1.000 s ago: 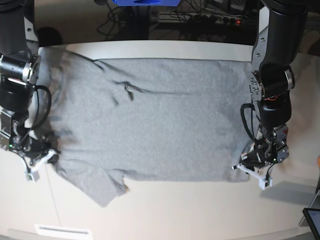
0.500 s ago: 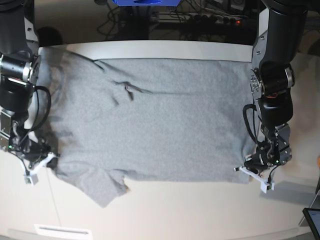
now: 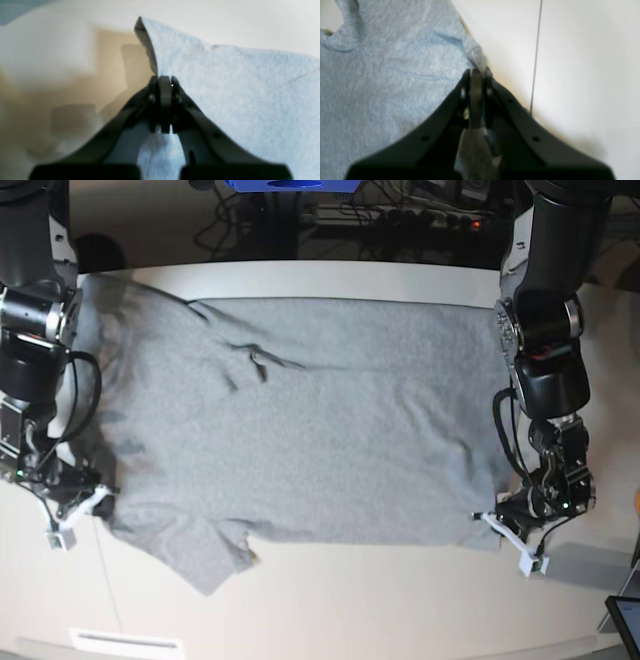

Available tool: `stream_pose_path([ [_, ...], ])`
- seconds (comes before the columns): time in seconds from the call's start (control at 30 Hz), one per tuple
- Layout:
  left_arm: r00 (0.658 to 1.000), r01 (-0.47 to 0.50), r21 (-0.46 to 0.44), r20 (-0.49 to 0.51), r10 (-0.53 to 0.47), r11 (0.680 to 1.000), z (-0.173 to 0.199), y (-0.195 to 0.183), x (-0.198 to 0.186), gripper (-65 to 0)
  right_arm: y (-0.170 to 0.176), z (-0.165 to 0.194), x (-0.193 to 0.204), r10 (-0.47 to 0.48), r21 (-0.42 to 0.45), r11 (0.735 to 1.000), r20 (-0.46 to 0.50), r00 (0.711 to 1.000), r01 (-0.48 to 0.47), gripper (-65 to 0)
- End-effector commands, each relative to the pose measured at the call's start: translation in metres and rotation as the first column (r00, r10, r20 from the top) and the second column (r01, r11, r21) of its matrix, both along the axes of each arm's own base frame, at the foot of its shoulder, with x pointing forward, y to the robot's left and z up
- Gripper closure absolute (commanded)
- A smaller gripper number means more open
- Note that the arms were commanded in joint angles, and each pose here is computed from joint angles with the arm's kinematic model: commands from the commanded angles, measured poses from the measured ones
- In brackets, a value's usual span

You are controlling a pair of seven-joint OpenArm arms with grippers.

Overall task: Fold the T-shirt properly
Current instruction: 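Lift the hem side and fold it over toward the shoulder edge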

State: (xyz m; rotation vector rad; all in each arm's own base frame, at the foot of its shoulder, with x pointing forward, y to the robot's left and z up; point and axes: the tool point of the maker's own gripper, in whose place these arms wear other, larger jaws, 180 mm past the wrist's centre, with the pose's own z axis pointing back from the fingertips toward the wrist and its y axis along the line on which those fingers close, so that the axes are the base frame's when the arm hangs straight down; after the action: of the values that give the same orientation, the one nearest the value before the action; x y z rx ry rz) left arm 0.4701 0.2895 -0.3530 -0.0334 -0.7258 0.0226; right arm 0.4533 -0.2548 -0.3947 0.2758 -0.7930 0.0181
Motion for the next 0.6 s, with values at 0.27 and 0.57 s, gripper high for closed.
stream_pose_path([
  [0.27, 0.998, 0.045, 0.077, 0.041, -0.048, 0.996, 0.015, 0.005, -0.013, 0.0, -0.008, 0.031, 0.001, 0.033, -0.075, 0.997, 0.123, 0.992, -0.024, 0.0],
  [0.57, 0.996, 0.084, 0.131, 0.031, -0.089, 0.988, 0.024, 0.000, -0.031, 0.0, -0.011, 0.027, -0.004, 0.034, -0.082, 0.996, 0.113, 0.993, -0.025, 0.0],
])
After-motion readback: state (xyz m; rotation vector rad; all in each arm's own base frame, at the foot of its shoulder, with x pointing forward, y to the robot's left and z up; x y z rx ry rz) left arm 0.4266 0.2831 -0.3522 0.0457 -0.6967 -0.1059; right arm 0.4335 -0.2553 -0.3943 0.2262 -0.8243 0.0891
